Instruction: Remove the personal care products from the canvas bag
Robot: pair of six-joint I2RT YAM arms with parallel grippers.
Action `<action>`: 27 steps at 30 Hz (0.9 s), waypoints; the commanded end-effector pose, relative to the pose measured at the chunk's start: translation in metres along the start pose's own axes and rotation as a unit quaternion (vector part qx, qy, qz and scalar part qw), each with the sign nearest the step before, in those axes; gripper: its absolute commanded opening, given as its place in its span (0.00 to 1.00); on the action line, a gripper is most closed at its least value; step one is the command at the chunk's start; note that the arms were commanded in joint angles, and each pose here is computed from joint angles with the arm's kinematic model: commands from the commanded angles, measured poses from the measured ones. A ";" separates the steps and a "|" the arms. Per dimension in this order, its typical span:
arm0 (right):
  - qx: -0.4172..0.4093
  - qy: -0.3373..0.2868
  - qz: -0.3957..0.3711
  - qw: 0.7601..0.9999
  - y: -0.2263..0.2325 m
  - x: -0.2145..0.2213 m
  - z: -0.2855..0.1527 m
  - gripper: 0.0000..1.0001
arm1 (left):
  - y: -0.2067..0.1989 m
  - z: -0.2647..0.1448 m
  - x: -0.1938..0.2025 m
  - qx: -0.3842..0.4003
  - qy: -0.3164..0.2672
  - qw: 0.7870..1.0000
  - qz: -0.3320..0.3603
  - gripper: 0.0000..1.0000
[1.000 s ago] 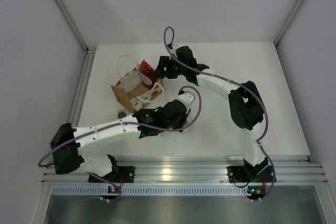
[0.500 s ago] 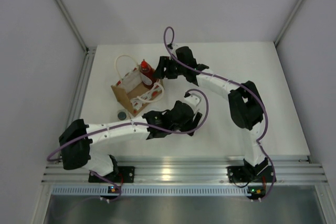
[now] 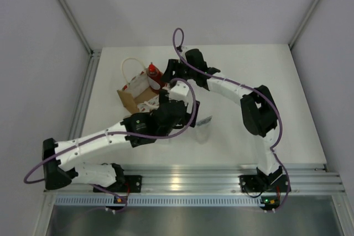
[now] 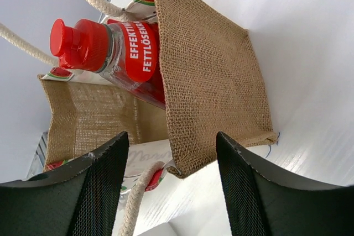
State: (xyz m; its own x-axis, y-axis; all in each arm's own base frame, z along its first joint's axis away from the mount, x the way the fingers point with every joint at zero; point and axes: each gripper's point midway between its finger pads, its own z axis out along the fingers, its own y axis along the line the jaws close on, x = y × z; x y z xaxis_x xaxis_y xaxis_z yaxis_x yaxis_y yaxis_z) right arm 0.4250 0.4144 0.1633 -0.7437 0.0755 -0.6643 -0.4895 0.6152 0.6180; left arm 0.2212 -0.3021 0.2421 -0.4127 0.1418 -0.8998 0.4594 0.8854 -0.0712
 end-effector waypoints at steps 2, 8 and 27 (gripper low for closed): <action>-0.017 -0.020 -0.002 1.000 0.005 -0.022 0.000 0.63 | 0.077 -0.055 -0.073 -0.155 -0.127 0.976 -0.083 0.98; -0.017 -0.019 0.000 1.000 0.005 -0.020 -0.001 0.63 | 0.146 -0.069 -0.084 -0.239 -0.168 0.937 -0.189 0.96; 0.053 -0.037 -0.008 0.998 -0.027 -0.013 -0.007 0.61 | 0.237 0.077 -0.075 -0.270 -0.037 0.905 -0.325 0.89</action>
State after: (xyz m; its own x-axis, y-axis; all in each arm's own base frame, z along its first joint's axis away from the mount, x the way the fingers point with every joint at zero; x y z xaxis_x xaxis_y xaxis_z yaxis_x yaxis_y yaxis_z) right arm 0.4357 0.3996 0.1440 -0.7389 0.1049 -0.6656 -0.4275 0.6905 0.5835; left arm 0.4082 -0.1249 0.2530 -0.3909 -0.4692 -0.7919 -0.3426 0.8727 -0.3479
